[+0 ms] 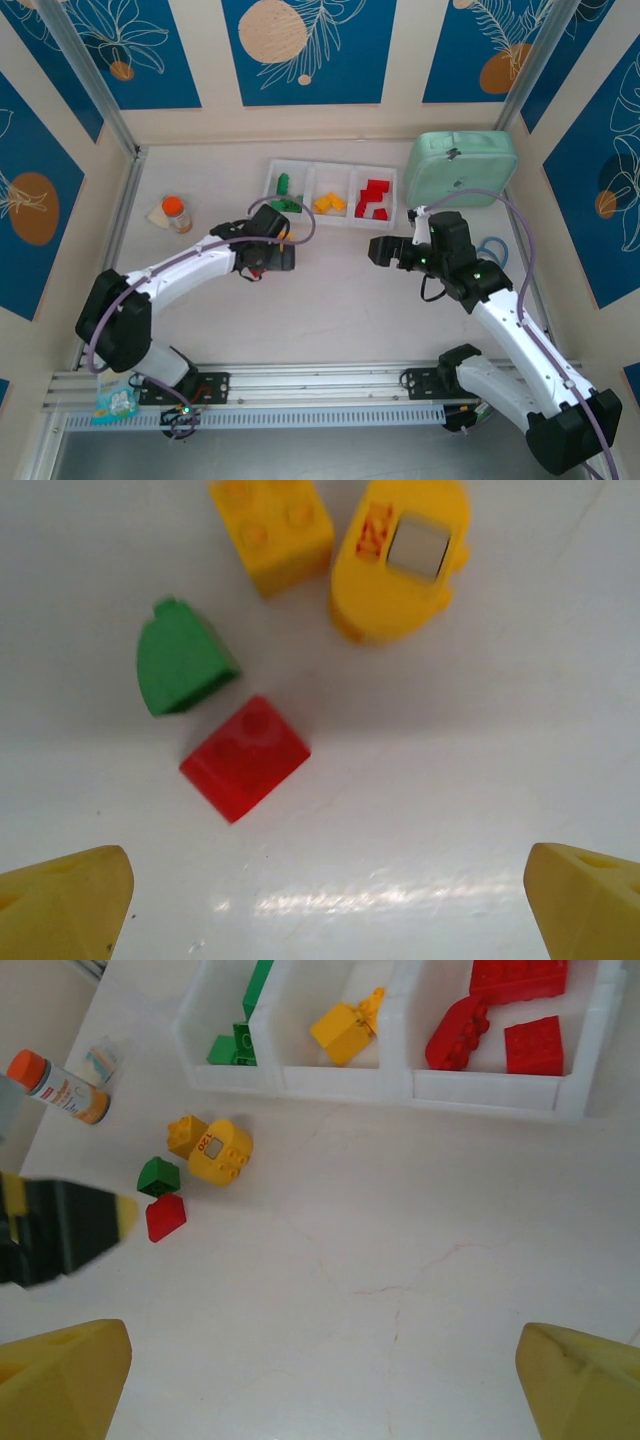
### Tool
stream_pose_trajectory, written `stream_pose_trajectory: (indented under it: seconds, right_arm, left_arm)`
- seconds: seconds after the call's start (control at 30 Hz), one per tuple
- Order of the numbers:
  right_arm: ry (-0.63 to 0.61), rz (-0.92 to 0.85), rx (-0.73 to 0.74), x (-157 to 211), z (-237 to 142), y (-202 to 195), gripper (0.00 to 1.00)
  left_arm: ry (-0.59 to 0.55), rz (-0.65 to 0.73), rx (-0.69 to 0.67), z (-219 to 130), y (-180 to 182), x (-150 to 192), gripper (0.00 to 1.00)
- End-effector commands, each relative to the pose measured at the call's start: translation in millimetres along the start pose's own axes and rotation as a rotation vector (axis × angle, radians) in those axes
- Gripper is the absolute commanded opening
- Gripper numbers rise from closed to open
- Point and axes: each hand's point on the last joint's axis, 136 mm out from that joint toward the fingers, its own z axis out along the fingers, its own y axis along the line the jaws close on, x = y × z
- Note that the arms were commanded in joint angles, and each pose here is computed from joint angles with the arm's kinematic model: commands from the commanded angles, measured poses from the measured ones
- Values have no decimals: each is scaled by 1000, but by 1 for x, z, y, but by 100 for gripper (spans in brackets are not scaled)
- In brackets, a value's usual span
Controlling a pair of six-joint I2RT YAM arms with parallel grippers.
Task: Sort the legos into containers by color
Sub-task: Pick up the lego from the center of the table.
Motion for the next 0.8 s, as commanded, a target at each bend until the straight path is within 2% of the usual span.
stream_pose_trajectory:
  seconds: [0.0,0.23,0.5,0.67,0.77]
  right_arm:
    - [-3,2,-32,0,-1,5,99]
    - [-10,2,1,7,-3,-5,99]
    - [-7,4,9,8,0,-7,99]
    - [-4,11,10,9,1,-7,99]
    - [-3,6,23,9,-1,-10,99]
  left_arm:
    - [77,141,7,12,-4,15,99]
    - [116,195,-121,26,18,16,98]
    - [134,199,-121,47,19,2,90]
    - [146,158,-96,59,25,-4,79]
    - [147,149,-92,64,30,-7,76]
